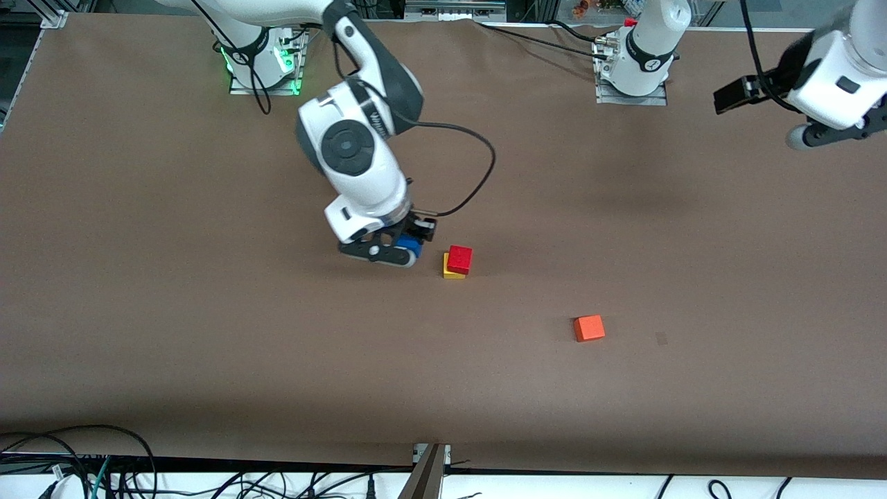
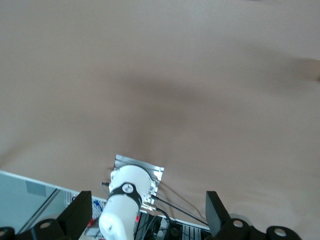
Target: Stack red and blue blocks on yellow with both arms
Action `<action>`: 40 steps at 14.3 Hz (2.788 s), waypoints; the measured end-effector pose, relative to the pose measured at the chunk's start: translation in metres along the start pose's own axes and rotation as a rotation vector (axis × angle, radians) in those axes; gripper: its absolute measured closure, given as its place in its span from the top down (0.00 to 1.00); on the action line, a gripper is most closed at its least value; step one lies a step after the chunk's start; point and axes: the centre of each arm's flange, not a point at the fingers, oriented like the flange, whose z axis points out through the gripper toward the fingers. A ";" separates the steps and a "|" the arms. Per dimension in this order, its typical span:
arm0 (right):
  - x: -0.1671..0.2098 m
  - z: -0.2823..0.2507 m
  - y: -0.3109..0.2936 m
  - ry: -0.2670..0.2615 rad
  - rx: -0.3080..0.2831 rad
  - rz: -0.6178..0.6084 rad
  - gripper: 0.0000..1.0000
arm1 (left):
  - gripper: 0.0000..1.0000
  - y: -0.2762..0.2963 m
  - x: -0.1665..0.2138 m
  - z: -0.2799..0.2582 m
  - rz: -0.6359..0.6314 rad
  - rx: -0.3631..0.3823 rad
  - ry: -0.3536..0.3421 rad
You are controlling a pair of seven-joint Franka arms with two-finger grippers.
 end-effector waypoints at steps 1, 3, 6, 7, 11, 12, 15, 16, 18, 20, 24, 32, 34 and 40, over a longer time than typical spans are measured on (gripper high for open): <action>-0.011 0.004 -0.011 0.005 0.005 0.008 0.56 | 1.00 -0.013 0.008 0.001 0.012 -0.014 0.006; -0.027 0.004 -0.027 0.011 0.016 0.025 0.56 | 1.00 -0.046 0.027 0.004 0.034 -0.050 0.033; -0.036 0.004 -0.046 0.024 0.032 0.045 0.56 | 1.00 -0.071 0.045 0.012 0.049 -0.077 0.060; -0.036 0.007 -0.051 0.028 0.035 0.047 0.56 | 1.00 -0.065 0.047 0.015 0.062 -0.075 0.064; -0.028 0.024 -0.062 0.052 0.049 0.046 0.56 | 1.00 -0.023 0.049 0.024 0.132 -0.059 0.089; -0.027 0.026 -0.063 0.055 0.049 0.046 0.56 | 1.00 -0.019 0.049 0.025 0.150 -0.057 0.094; -0.026 0.031 -0.062 0.053 0.043 0.045 0.56 | 1.00 -0.026 0.051 0.023 0.198 -0.049 0.109; -0.025 0.034 -0.062 0.050 0.040 0.046 0.56 | 1.00 -0.031 0.050 0.021 0.202 -0.050 0.116; -0.026 0.048 -0.062 0.021 0.040 0.058 0.56 | 1.00 -0.036 0.043 0.013 0.202 -0.054 0.135; -0.026 0.060 -0.061 -0.019 0.051 0.082 0.56 | 1.00 -0.038 0.032 0.003 0.206 -0.058 0.160; -0.017 0.061 -0.057 -0.060 0.084 0.120 0.56 | 1.00 -0.033 0.023 -0.004 0.218 -0.060 0.181; -0.006 0.068 -0.056 -0.058 0.092 0.131 0.56 | 1.00 -0.039 0.063 0.009 0.222 -0.086 0.327; -0.004 0.074 -0.057 -0.058 0.091 0.131 0.56 | 1.00 -0.035 0.072 0.014 0.224 -0.097 0.341; -0.003 0.075 -0.058 -0.056 0.092 0.131 0.56 | 1.00 -0.030 0.081 0.008 0.222 -0.101 0.371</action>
